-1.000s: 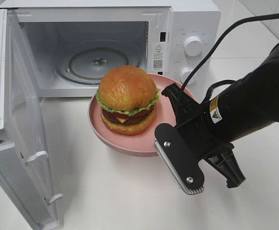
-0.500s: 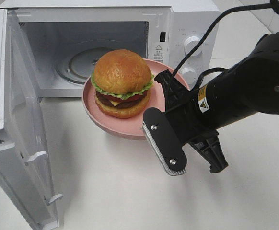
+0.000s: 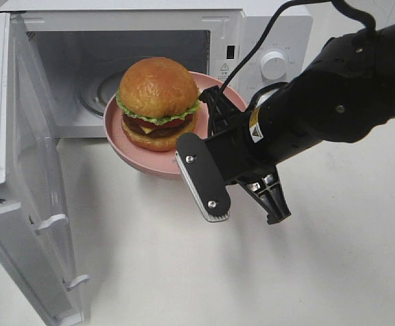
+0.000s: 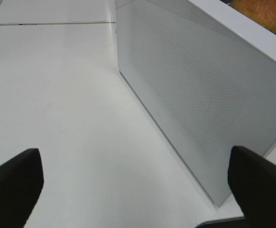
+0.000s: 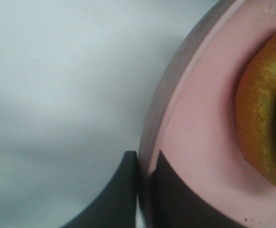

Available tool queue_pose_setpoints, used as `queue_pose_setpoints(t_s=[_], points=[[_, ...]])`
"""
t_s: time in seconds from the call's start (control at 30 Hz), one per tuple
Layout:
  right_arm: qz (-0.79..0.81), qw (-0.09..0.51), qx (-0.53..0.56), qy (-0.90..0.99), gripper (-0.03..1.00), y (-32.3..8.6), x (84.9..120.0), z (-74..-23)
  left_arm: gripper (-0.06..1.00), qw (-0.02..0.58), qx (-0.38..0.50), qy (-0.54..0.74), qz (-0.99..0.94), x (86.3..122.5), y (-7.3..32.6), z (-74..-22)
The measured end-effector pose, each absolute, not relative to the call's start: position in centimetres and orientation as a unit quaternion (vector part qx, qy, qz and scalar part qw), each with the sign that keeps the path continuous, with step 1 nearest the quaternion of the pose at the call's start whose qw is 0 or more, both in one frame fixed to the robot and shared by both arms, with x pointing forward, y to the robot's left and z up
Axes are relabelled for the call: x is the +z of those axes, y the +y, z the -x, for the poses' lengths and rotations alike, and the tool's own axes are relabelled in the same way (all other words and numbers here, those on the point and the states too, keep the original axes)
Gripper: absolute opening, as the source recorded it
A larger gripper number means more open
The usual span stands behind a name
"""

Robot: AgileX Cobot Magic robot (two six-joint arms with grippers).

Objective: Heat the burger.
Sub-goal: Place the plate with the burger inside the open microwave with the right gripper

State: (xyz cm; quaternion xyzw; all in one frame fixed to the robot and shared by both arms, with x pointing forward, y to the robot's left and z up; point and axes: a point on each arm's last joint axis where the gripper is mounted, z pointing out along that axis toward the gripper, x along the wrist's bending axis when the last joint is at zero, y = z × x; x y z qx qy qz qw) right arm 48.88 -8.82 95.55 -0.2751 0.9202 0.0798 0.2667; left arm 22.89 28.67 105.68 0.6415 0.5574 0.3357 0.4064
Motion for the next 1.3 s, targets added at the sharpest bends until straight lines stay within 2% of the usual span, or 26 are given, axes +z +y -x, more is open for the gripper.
queue_pose_setpoints(t_s=[0.5, 1.3], points=[[0.282, 0.257, 0.087, 0.92, 0.05, -5.7, 94.2, -50.0, 0.97, 0.406, 0.336, 0.557, -0.641, 105.7, 28.7, -22.9], [0.252, 0.255, 0.088, 0.929, 0.05, -2.8, 94.2, -53.2, 0.97, 0.406, 0.336, 0.557, -0.641, 105.7, 28.7, -22.9]])
